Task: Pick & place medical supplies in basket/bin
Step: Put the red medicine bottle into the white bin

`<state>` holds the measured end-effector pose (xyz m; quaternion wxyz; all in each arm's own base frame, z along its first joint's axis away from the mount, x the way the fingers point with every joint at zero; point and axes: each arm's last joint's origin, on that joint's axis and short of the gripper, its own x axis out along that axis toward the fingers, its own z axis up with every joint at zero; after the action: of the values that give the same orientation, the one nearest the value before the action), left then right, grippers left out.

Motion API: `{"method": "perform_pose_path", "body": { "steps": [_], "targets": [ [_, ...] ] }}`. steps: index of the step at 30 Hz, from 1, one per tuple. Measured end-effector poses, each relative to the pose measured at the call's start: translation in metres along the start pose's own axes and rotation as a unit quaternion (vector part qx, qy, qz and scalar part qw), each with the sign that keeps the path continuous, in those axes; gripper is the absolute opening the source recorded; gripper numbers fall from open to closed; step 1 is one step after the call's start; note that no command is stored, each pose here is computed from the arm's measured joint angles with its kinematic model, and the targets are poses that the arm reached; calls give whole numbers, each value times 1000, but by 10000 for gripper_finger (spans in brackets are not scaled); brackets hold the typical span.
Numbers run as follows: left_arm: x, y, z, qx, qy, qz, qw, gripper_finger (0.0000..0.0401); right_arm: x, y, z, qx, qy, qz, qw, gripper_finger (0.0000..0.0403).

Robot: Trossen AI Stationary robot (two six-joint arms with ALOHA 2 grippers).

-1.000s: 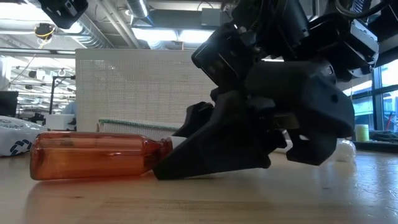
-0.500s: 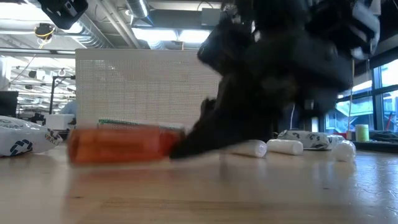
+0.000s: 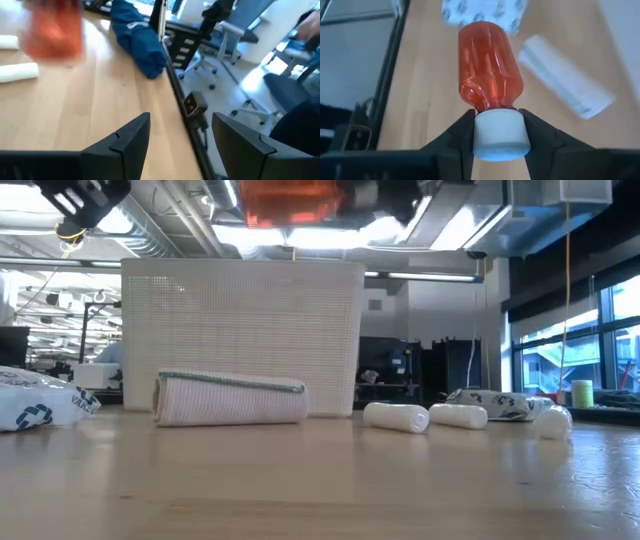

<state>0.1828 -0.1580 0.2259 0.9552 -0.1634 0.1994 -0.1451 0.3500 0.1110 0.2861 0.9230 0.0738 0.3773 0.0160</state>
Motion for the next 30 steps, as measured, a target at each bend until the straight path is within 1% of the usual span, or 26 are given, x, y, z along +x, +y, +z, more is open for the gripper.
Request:
{"method": "perform_pose_path", "body": {
  "steps": [4,7,11,13,16,19,21,25,28,30],
  "targets": [
    [0,5,-5,12,18,33,999,207,-37,-17,50,34,-16,-43,998,124],
    [1,9,-5,15,26,45,999,207,-57,-41,80,60,-28,-93,993,124],
    [1,12,-7,19,39,53,998,207,-88,-78,115,100,-70,-133,984,124],
    [1,14,-9,22,48,63,997,207,-94,-98,128,109,-80,-153,979,124],
    [1,19,-11,29,65,78,994,207,-96,-124,144,94,-84,-182,975,124],
    [1,24,-13,33,82,96,991,207,-92,-150,153,99,-64,-203,972,124],
    [1,28,-13,34,88,106,990,207,-76,-168,151,102,-28,-208,972,124],
    [2,33,-14,37,103,113,988,207,-38,-201,134,126,51,-200,970,124],
    [2,36,-13,42,113,112,986,207,-12,-220,118,140,123,-209,960,124],
    [2,38,-13,50,118,110,986,207,7,-229,109,138,161,-211,954,124]
  ]
}}
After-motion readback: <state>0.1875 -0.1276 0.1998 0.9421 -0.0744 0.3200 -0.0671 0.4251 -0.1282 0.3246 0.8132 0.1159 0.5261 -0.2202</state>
